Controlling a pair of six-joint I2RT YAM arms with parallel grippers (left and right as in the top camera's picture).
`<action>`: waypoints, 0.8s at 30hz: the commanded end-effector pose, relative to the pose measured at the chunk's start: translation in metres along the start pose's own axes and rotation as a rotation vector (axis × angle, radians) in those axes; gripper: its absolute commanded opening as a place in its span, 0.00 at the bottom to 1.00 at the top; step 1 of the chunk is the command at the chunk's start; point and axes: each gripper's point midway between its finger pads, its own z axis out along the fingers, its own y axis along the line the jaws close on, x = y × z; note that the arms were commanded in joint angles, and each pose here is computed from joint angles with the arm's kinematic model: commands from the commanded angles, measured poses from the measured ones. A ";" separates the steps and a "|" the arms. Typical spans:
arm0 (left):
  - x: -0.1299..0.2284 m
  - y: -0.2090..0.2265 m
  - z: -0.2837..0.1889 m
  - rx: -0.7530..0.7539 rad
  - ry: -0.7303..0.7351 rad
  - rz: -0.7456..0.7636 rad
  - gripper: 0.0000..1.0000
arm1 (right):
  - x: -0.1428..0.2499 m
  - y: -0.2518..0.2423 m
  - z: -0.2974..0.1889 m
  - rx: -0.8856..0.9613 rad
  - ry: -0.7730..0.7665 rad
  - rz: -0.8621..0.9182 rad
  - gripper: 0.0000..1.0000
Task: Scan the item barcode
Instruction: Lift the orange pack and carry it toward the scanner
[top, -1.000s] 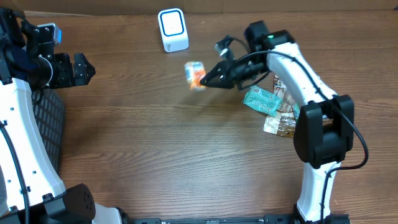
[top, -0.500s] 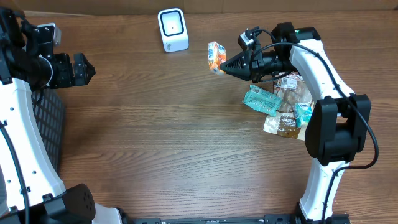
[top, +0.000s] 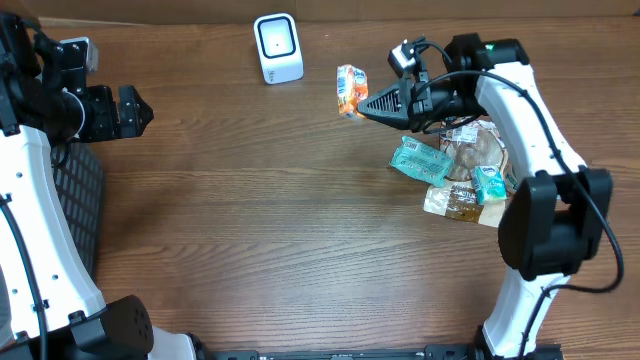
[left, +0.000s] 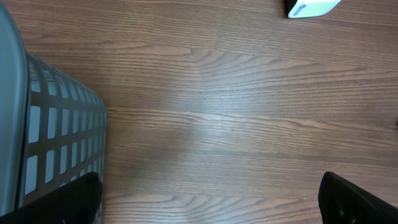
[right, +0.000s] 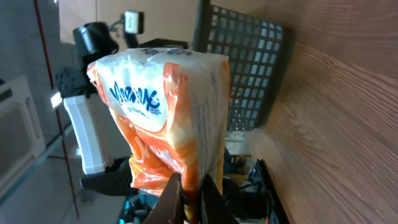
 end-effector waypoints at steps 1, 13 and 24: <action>-0.003 -0.003 -0.003 0.002 -0.012 0.026 1.00 | 0.005 0.031 0.000 -0.036 -0.012 -0.095 0.04; -0.003 -0.003 -0.003 0.002 -0.012 0.027 0.99 | 0.007 0.029 0.000 -0.008 -0.003 -0.097 0.04; -0.003 -0.003 -0.003 0.002 -0.012 0.027 1.00 | 0.030 -0.041 0.008 0.406 0.160 -0.052 0.04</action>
